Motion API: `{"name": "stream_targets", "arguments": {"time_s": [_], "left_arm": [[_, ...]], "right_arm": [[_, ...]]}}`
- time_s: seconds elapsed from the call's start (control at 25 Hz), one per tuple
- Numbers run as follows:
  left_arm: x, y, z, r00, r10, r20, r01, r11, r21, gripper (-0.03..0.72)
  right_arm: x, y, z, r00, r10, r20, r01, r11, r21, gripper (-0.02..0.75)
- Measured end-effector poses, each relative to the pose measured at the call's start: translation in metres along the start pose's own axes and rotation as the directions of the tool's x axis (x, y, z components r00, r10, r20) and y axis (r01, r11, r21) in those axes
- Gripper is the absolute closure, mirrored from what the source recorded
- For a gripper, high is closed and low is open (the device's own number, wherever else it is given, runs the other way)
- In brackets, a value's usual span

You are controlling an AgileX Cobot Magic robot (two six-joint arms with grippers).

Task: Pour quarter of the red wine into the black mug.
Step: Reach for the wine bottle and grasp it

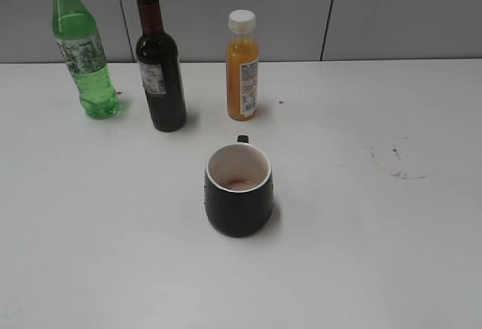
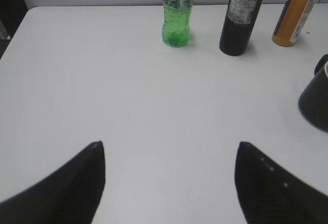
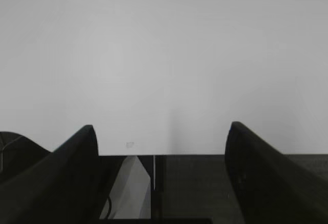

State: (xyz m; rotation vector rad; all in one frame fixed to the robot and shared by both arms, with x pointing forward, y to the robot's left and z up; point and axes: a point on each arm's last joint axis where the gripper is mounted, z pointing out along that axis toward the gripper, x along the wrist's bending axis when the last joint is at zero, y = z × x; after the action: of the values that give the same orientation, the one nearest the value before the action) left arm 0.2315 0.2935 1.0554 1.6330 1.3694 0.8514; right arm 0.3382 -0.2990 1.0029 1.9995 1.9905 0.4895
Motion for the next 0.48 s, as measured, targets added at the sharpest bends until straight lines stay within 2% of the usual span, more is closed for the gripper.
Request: {"name": "stream_targets", "arguments": {"time_s": [0.24, 0.48], "left_arm": [[0.0, 0.0, 0.0, 1.0, 0.001, 0.0, -0.001, 1.0, 0.0, 0.099], [0.0, 0.0, 0.0, 1.0, 0.001, 0.0, -0.001, 1.0, 0.0, 0.099]], "right_arm": [[0.003, -0.015, -0.026, 1.0, -0.014, 0.01, 0.016, 0.978, -0.21, 0.153], [0.005, -0.035, -0.049, 0.999, -0.026, 0.025, 0.034, 0.911, -0.411, 0.153]]}}
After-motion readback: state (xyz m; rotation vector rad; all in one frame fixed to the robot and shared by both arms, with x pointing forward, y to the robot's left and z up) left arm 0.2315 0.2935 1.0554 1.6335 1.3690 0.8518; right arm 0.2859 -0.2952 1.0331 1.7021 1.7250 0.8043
